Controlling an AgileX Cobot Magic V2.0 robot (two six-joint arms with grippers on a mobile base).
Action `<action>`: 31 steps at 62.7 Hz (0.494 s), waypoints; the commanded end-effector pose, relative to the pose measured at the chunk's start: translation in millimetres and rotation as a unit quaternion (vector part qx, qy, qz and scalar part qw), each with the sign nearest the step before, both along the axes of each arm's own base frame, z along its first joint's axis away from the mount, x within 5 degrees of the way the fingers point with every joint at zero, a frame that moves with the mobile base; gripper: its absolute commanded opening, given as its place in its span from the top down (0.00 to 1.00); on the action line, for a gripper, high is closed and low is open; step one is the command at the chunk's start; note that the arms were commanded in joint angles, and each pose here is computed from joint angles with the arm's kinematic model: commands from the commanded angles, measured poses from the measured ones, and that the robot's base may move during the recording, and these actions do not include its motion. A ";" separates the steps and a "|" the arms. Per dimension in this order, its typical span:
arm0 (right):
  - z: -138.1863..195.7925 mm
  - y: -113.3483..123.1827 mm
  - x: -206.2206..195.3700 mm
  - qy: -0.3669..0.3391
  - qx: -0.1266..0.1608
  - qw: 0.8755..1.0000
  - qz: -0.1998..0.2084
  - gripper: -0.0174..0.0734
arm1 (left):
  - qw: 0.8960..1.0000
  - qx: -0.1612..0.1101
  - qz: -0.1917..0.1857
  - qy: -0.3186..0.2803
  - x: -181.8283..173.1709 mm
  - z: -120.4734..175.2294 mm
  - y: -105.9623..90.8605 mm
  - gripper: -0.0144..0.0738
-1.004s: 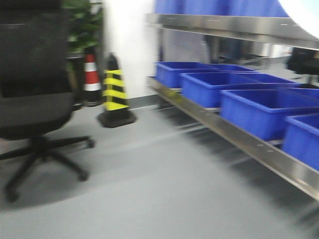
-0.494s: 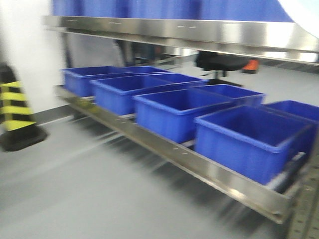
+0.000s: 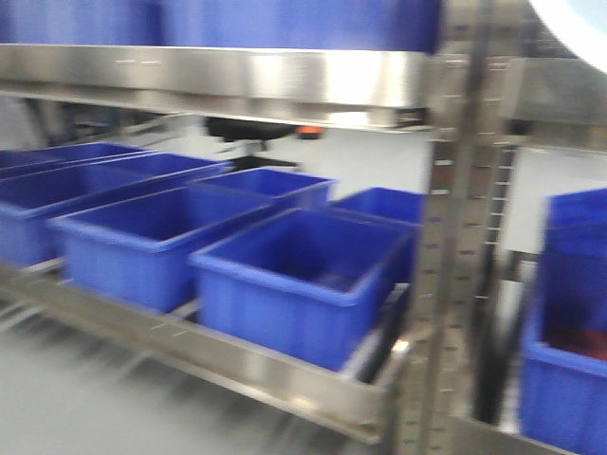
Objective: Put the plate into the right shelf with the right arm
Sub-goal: 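Approach the shelf and bring the held plate to a blue bin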
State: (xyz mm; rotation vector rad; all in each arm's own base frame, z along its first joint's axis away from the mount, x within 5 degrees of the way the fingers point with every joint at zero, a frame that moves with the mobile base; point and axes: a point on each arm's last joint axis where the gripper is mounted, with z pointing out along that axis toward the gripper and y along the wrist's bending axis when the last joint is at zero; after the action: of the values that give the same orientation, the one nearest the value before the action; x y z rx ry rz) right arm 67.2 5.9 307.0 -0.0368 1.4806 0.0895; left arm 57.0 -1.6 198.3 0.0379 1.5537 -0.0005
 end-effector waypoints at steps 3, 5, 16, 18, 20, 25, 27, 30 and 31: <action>17.5 -2.0 -2.2 -0.056 0.005 0.998 -0.010 0.75 | 0.999 -0.009 0.005 -0.044 -0.8 5.2 1.0 0.98; 17.5 -2.0 -2.2 -0.056 0.005 0.998 -0.010 0.75 | 0.999 -0.009 0.005 -0.044 -0.8 5.2 1.0 0.98; 17.5 -2.0 -2.2 -0.056 0.005 0.998 -0.010 0.75 | 0.999 -0.009 0.005 -0.044 -0.8 5.2 1.0 0.98; 17.5 -2.0 -2.2 -0.056 0.005 0.998 -0.010 0.75 | 0.999 -0.009 0.005 -0.044 -0.8 5.2 1.0 0.98; 17.5 -2.0 -2.2 -0.056 0.005 0.998 -0.010 0.75 | 0.999 -0.009 0.005 -0.044 -0.8 5.2 1.0 0.98; 17.5 -2.0 -2.2 -0.056 0.005 0.998 -0.010 0.75 | 0.999 -0.009 0.005 -0.044 -0.8 5.2 1.0 0.98; 17.5 -2.0 -2.2 -0.056 0.005 0.998 -0.010 0.75 | 0.999 -0.009 0.005 -0.044 -0.8 5.2 1.0 0.98; 17.5 -2.0 -2.2 -0.056 0.005 0.998 -0.010 0.75 | 0.999 -0.009 0.005 -0.044 -0.8 5.2 1.0 0.98; 17.5 -2.0 -2.2 -0.056 0.005 0.998 -0.010 0.75 | 0.999 -0.009 0.005 -0.044 -0.8 5.2 1.0 0.98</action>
State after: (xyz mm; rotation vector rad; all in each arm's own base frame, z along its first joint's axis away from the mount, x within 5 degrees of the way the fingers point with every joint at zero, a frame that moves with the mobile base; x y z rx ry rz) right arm 67.2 5.9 307.0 -0.0368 1.4806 0.0895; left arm 57.0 -1.6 198.3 0.0379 1.5537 -0.0005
